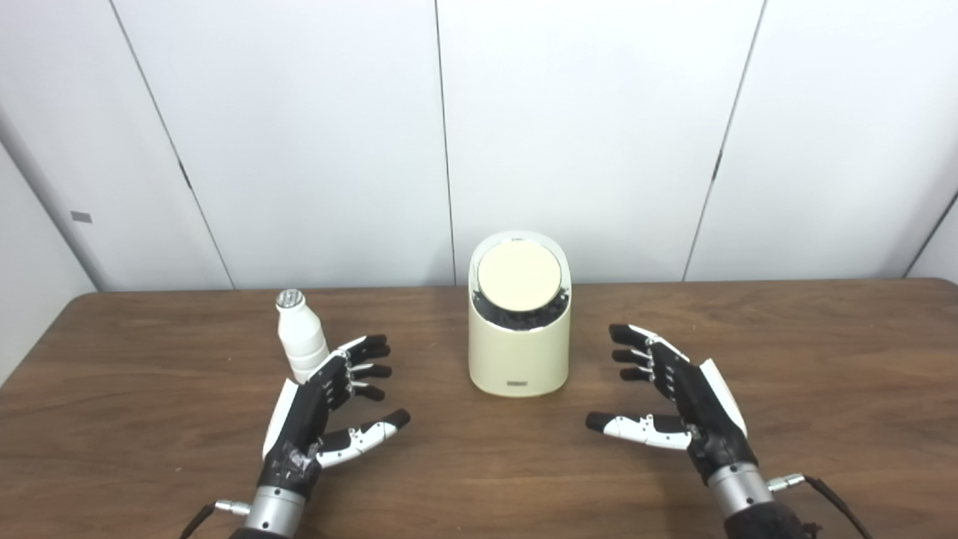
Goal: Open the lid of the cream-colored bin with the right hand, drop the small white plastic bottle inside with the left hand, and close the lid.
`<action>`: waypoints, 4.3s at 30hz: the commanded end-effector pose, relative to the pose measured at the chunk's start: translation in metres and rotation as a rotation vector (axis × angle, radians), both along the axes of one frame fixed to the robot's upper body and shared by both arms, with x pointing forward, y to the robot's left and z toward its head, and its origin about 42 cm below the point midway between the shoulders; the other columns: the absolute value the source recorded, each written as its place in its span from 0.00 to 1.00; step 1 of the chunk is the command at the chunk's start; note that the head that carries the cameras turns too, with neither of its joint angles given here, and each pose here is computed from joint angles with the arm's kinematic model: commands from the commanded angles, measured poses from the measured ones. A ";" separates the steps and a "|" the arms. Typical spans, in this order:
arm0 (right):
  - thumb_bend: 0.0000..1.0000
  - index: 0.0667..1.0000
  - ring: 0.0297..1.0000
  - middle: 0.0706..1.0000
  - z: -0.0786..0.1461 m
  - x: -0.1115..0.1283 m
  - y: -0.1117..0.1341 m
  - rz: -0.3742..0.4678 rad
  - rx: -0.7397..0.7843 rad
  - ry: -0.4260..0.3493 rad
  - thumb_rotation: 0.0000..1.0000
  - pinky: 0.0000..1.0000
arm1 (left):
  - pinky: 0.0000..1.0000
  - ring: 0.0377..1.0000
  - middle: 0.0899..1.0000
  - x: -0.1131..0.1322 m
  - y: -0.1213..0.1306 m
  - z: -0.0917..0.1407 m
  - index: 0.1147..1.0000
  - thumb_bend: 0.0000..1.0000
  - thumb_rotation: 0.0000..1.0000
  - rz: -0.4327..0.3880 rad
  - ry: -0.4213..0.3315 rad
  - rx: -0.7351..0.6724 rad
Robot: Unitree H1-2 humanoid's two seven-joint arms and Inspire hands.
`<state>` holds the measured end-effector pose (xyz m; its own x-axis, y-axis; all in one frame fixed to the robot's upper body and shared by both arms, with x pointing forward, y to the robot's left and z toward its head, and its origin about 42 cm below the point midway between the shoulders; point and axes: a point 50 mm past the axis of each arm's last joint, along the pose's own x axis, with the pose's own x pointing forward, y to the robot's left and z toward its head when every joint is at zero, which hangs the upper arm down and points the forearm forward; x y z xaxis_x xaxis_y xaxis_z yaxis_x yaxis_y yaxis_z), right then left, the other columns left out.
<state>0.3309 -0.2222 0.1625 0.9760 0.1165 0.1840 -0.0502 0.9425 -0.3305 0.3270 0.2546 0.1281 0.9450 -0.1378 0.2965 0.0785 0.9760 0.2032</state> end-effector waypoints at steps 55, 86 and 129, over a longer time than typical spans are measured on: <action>0.85 0.93 0.93 0.95 0.168 0.121 0.076 -0.035 -0.356 -0.225 0.31 0.80 | 0.57 0.70 0.77 0.002 -0.012 -0.004 0.79 0.65 0.00 -0.033 -0.014 -0.024; 0.94 0.90 0.86 0.90 0.141 0.132 0.067 -0.016 -0.543 -0.197 0.24 0.74 | 0.58 0.70 0.77 -0.004 -0.018 0.001 0.78 0.64 0.00 -0.040 -0.012 -0.033; 0.93 0.88 0.83 0.91 0.171 0.130 0.081 -0.022 -1.057 -0.134 0.17 0.70 | 0.57 0.70 0.78 -0.003 -0.026 0.005 0.78 0.64 0.00 -0.047 -0.009 -0.040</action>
<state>0.4580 -0.1275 0.3361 0.9415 0.3099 0.1324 0.0748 0.1911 -0.9787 0.3229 0.2289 0.1268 0.9466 -0.1694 0.2743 0.1266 0.9778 0.1672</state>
